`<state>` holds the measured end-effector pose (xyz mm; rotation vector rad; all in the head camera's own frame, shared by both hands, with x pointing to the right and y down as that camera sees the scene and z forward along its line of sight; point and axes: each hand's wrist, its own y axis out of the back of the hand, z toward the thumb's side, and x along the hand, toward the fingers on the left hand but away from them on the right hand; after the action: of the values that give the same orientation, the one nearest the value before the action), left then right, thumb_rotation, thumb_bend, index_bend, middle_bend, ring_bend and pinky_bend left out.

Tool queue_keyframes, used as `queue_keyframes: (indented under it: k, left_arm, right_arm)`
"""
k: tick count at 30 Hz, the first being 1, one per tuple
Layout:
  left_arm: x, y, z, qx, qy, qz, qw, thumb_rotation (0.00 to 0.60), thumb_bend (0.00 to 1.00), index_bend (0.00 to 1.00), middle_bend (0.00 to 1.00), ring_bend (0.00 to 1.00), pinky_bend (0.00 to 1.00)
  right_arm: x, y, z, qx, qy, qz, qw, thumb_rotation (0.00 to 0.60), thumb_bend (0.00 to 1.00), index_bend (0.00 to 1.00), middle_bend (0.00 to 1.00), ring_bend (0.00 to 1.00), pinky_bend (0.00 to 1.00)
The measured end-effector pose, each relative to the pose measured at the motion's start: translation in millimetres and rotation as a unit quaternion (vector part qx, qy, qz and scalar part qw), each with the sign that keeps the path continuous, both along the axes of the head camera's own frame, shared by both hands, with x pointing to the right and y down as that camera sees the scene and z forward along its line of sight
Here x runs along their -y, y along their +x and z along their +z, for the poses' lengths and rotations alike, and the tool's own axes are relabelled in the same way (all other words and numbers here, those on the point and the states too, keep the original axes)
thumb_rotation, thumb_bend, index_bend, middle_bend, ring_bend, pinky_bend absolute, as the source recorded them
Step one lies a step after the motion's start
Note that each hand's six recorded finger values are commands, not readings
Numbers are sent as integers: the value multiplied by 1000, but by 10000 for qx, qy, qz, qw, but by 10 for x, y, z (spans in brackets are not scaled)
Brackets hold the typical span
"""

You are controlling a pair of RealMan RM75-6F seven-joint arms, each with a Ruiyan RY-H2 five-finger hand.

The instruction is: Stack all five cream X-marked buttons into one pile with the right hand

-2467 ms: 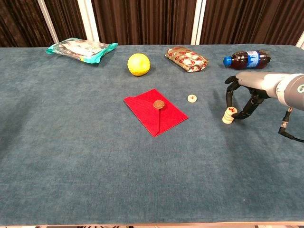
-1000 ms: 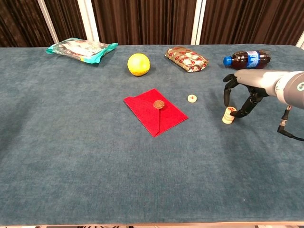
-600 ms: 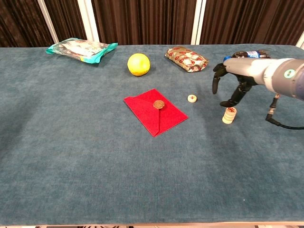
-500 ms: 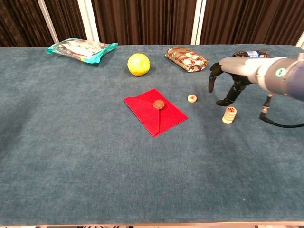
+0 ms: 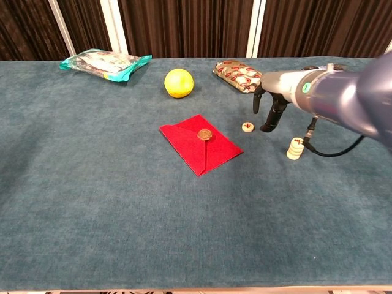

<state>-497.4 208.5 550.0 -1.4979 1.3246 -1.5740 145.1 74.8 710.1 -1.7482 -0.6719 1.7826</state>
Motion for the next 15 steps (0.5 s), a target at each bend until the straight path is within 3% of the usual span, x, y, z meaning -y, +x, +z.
queue_keyframes:
  k: [15]
  left_arm:
    - [-1, -5, -1, -60, -21, -39, 10000, 600, 228, 101, 0, 0, 0]
  right_arm:
    - [46, -101, 186, -342, 58, 303, 9989, 600, 397, 346, 0, 0, 0]
